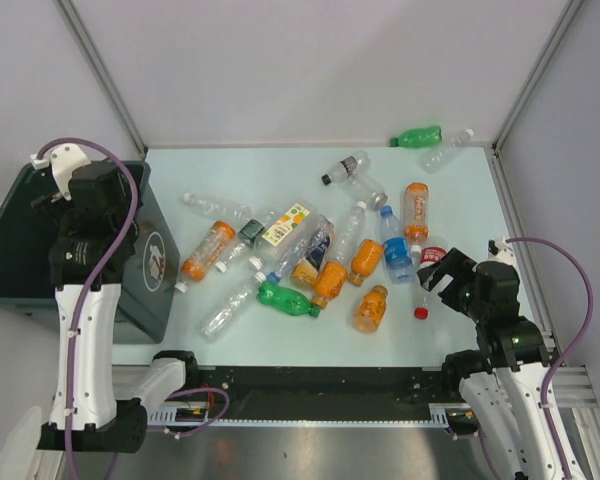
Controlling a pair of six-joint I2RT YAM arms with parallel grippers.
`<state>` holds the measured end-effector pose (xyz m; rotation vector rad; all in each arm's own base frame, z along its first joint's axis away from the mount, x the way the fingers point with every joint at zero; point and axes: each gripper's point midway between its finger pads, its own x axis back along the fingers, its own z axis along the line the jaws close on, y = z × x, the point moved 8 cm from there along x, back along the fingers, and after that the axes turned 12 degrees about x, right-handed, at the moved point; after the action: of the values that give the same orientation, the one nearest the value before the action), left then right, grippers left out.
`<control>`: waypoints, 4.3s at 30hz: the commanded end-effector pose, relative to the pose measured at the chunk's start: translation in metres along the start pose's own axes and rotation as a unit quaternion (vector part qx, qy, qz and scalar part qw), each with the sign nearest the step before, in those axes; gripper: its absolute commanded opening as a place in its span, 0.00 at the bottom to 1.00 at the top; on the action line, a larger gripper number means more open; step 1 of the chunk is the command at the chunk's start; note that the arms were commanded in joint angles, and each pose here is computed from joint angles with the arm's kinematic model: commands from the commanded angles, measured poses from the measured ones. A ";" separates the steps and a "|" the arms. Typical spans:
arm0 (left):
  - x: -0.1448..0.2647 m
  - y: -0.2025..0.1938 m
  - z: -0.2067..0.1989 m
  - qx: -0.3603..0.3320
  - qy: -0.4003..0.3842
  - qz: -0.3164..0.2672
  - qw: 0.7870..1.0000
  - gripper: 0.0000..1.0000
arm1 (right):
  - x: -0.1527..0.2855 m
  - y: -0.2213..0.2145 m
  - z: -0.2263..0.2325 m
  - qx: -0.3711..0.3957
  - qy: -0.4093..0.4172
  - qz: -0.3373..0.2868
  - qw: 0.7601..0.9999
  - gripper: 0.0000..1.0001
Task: Put the plastic bottles in the bin
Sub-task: Place the plastic bottle in the trash bin, then pick up the plastic bottle at the center of the board.
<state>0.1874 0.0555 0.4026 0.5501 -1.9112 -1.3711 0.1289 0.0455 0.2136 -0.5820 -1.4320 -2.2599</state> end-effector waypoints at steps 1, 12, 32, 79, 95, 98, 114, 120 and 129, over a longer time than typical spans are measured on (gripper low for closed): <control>0.012 0.007 0.002 0.032 -0.036 -0.001 0.999 1.00 | 0.004 0.009 0.003 0.005 0.005 -0.021 1.000 1.00; 0.040 0.014 -0.001 0.027 -0.162 0.020 0.986 1.00 | 0.006 0.011 0.007 0.019 0.035 -0.011 0.999 1.00; 0.078 -0.043 -0.036 -0.016 -0.447 0.146 0.882 1.00 | -0.002 0.011 0.003 0.011 0.013 -0.003 1.000 1.00; 0.246 -0.332 -0.203 -0.321 -0.602 0.369 0.631 1.00 | -0.021 0.013 -0.007 -0.014 -0.056 0.012 0.998 1.00; 0.250 -0.391 -0.213 -0.374 -0.546 0.453 0.597 1.00 | -0.013 0.010 -0.005 -0.026 -0.044 0.011 0.999 1.00; 0.247 -0.400 -0.213 -0.379 -0.534 0.463 0.597 1.00 | -0.014 0.010 -0.005 -0.022 -0.044 0.012 0.999 1.00; 0.246 -0.386 -0.215 -0.371 -0.536 0.450 0.610 0.26 | -0.011 0.010 -0.007 -0.022 -0.049 0.007 0.999 1.00; 0.241 -0.330 -0.206 -0.351 -0.548 0.393 0.649 0.11 | -0.011 0.010 -0.008 -0.021 -0.052 0.005 0.998 1.00; 0.214 -0.260 -0.176 -0.338 -0.513 0.305 0.728 0.06 | -0.010 0.011 -0.008 -0.021 -0.053 0.002 0.998 1.00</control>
<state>0.1585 -0.3277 0.2420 -1.5677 -1.7855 -1.7566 0.1403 0.0370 0.2027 -0.7482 -1.4134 -2.2540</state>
